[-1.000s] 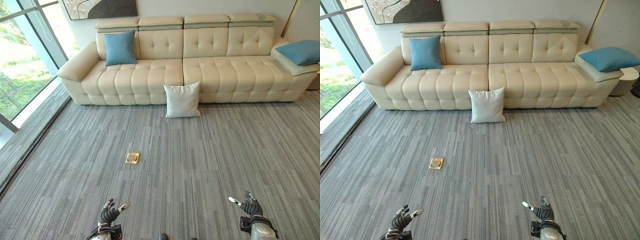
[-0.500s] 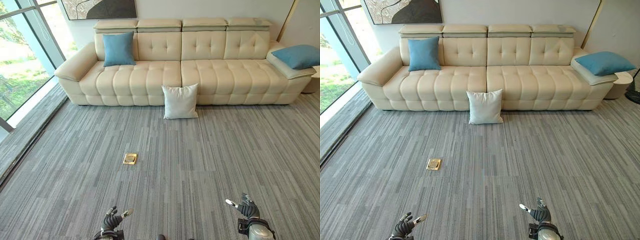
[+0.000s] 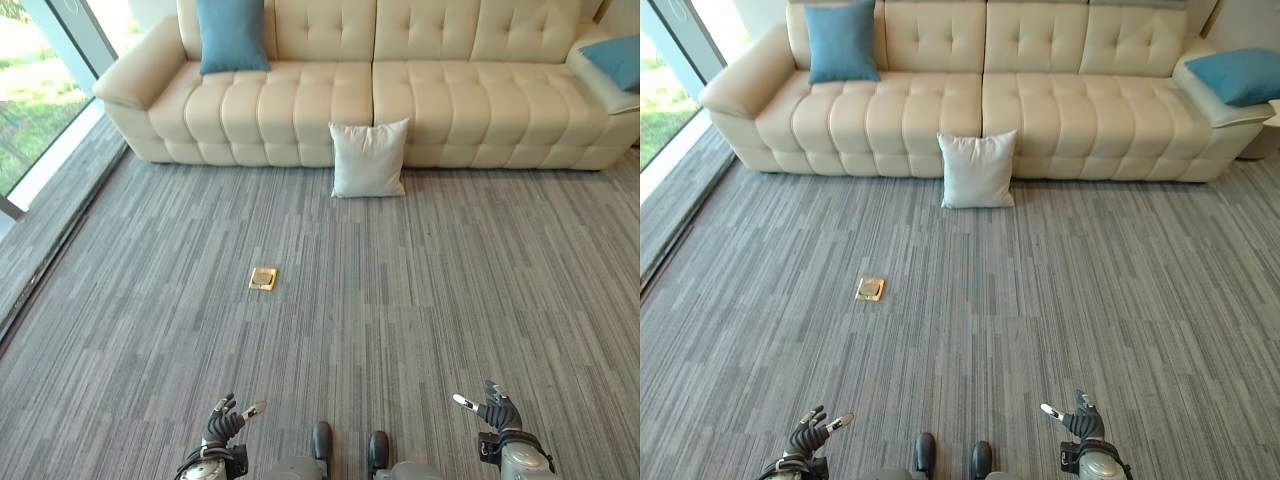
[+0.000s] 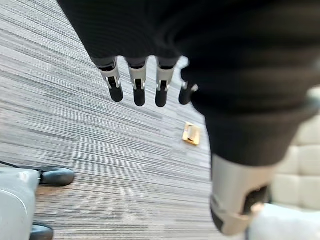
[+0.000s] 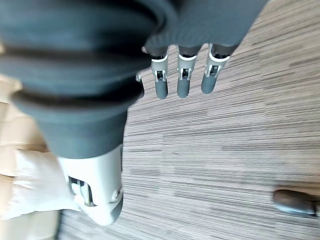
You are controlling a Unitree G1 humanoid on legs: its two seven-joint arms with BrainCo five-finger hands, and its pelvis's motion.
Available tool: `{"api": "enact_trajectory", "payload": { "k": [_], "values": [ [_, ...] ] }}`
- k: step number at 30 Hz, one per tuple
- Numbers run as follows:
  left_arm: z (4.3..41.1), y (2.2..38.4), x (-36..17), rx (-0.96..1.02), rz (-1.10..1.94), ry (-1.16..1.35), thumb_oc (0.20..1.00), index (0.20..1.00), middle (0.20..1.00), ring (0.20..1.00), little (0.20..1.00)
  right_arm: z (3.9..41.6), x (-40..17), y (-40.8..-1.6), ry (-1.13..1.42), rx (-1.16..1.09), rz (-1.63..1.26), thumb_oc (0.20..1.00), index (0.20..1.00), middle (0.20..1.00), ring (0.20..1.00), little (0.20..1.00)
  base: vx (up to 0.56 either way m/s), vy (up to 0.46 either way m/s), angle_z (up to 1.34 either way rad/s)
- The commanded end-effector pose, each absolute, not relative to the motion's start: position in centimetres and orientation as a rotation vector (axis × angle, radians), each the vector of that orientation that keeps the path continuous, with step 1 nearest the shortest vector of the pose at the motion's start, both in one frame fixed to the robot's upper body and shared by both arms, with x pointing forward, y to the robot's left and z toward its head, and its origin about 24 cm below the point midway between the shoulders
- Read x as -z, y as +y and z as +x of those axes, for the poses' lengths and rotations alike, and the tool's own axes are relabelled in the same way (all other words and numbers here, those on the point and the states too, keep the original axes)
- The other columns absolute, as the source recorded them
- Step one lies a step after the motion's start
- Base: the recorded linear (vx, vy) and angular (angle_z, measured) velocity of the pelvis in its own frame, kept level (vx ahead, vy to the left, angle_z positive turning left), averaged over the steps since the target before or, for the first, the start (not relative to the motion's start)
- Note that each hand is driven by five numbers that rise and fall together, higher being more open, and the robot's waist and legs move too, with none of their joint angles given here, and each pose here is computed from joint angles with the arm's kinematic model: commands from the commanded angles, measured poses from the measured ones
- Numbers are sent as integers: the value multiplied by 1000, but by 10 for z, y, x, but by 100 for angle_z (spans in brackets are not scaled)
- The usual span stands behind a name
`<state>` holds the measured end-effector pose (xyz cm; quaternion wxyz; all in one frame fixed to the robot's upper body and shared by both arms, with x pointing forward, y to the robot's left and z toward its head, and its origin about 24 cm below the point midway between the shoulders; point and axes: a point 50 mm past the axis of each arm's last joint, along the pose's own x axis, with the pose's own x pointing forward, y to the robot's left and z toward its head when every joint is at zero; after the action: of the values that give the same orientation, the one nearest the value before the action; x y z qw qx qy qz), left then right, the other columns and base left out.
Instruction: Pick up all the scattered cushions and arrange them neatly on the sofa.
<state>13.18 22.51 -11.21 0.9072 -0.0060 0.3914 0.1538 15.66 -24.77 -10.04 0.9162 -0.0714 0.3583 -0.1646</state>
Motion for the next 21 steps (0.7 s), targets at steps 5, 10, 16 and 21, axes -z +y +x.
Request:
{"api": "enact_trajectory", "payload": {
  "k": [5, 10, 16, 21],
  "values": [
    [157, 233, 98, -319, 34, 703, 1000, 1000, 1000, 1000, 1000, 185, 81, -250, 619, 302, -173, 1000, 1000, 1000, 1000, 1000, 111, 51, -6],
    [154, 233, 99, -299, 61, 717, 1000, 1000, 1000, 1000, 1000, 183, 82, -249, 625, 283, -166, 1000, 1000, 1000, 1000, 1000, 144, 106, -3],
    [157, 240, 97, -317, 92, 714, 1000, 1000, 1000, 1000, 1000, 188, 79, -246, 607, 273, -156, 1000, 1000, 1000, 1000, 1000, 38, 213, -10],
    [164, 239, 92, -329, 52, 681, 1000, 1000, 1000, 1000, 1000, 186, 78, -248, 609, 273, -180, 1000, 1000, 1000, 1000, 1000, 95, 48, -9]
  ]
}}
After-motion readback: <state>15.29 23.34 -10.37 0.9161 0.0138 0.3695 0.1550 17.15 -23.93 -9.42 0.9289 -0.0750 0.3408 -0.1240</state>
